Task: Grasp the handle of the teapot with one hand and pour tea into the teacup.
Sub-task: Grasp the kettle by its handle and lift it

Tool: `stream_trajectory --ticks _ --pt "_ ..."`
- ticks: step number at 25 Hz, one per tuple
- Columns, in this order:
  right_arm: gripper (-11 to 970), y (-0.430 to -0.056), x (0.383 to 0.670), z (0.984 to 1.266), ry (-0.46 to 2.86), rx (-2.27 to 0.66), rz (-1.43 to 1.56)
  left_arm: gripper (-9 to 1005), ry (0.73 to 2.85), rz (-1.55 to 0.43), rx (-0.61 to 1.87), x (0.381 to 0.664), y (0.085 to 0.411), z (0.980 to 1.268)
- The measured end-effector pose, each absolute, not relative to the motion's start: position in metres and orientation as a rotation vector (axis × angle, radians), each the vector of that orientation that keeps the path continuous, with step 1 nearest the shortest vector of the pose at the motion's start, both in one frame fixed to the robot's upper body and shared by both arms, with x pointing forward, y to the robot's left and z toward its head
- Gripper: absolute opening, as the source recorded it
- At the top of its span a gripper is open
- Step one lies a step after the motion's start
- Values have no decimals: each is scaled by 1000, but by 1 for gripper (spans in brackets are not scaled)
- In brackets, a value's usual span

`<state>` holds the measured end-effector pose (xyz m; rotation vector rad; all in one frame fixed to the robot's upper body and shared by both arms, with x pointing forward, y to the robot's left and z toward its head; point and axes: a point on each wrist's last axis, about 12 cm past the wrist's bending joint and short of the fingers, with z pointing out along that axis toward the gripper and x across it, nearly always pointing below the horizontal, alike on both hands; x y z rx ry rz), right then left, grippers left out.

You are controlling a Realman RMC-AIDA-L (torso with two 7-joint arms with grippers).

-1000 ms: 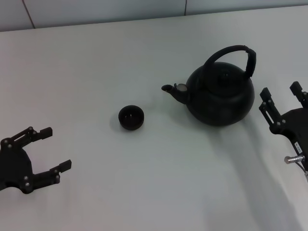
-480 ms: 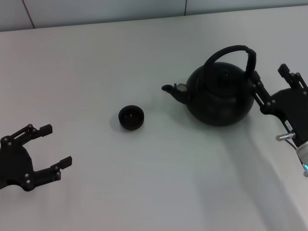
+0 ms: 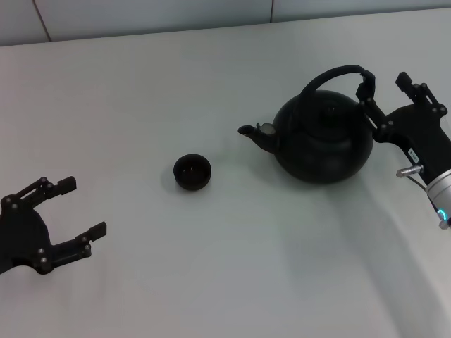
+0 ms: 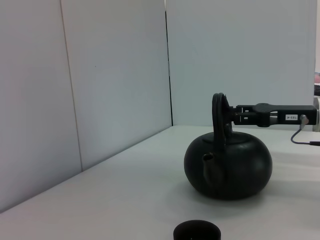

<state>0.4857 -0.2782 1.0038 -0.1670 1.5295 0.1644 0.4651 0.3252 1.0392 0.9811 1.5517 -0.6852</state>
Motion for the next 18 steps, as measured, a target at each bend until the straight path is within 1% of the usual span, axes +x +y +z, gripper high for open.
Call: stream_trajectory --ticks 6,10,18 --pt "708 -278 492 1005 1535 -183 171 863 1546 -689 972 466 322 1039" --pt "708 -277 492 1005 1537 -188 173 863 1544 -690 966 466 321 1039" --pt "678 -276 489 1004 1542 -183 187 863 1542 -693 961 466 320 1039"
